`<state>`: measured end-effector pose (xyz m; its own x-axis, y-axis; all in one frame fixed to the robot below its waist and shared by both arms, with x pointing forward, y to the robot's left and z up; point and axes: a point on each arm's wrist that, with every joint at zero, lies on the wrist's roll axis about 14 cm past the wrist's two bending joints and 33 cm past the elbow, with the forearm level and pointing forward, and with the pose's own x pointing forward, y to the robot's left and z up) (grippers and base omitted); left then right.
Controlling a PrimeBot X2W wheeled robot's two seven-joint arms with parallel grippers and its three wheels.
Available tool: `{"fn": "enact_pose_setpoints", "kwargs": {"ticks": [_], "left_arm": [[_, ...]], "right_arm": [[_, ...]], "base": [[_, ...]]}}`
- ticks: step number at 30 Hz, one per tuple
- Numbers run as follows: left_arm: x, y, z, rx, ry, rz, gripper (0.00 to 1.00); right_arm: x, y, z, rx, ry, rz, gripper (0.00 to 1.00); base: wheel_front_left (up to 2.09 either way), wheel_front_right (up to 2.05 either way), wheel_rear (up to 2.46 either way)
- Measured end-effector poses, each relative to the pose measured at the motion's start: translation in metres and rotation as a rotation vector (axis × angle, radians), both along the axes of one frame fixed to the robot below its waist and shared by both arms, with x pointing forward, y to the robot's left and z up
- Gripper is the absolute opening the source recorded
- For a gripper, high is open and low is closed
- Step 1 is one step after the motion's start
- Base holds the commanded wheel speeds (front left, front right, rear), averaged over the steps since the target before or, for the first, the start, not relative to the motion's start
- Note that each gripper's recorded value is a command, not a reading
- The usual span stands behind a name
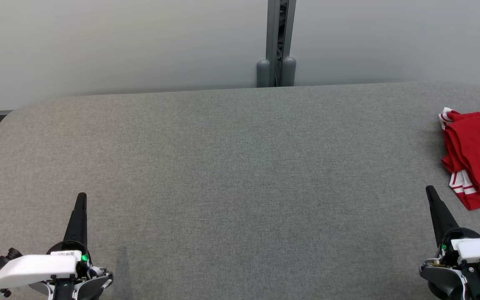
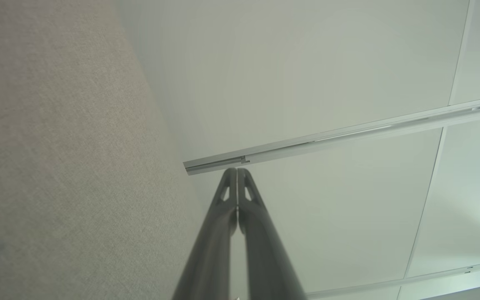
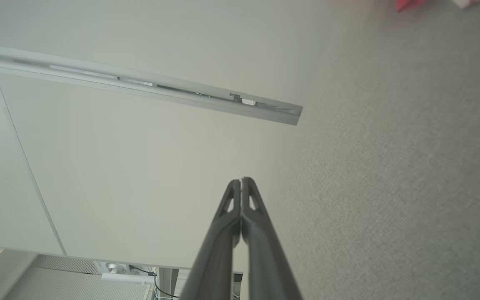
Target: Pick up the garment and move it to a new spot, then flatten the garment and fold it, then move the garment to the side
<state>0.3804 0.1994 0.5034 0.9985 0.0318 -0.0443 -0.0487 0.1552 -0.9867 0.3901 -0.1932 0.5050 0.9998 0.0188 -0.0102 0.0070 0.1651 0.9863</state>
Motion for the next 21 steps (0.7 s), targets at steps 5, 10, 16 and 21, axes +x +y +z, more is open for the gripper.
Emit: {"fn": "enact_pose_setpoints", "kwargs": {"ticks": [5, 10, 16, 21], "left_arm": [[-0.001, 0.001, 0.004, -0.057, -0.013, -0.001, 0.0], [-0.001, 0.001, 0.009, -0.104, -0.027, -0.004, 0.0], [-0.002, 0.002, 0.012, -0.143, -0.037, -0.008, 0.0], [-0.003, 0.002, 0.014, -0.16, -0.043, -0.01, 0.0]], "right_arm": [[-0.001, -0.001, 0.003, 0.059, 0.0, 0.001, 0.0], [-0.001, -0.002, 0.006, 0.111, -0.004, 0.001, 0.0], [-0.002, -0.003, 0.008, 0.147, -0.004, 0.003, 0.0], [-0.002, -0.003, 0.01, 0.171, -0.005, 0.005, 0.0]], "base": [[0.0, 0.0, 0.0], [0.0, 0.0, 0.0], [0.0, 0.0, 0.0], [0.0, 0.0, 0.0]]}}
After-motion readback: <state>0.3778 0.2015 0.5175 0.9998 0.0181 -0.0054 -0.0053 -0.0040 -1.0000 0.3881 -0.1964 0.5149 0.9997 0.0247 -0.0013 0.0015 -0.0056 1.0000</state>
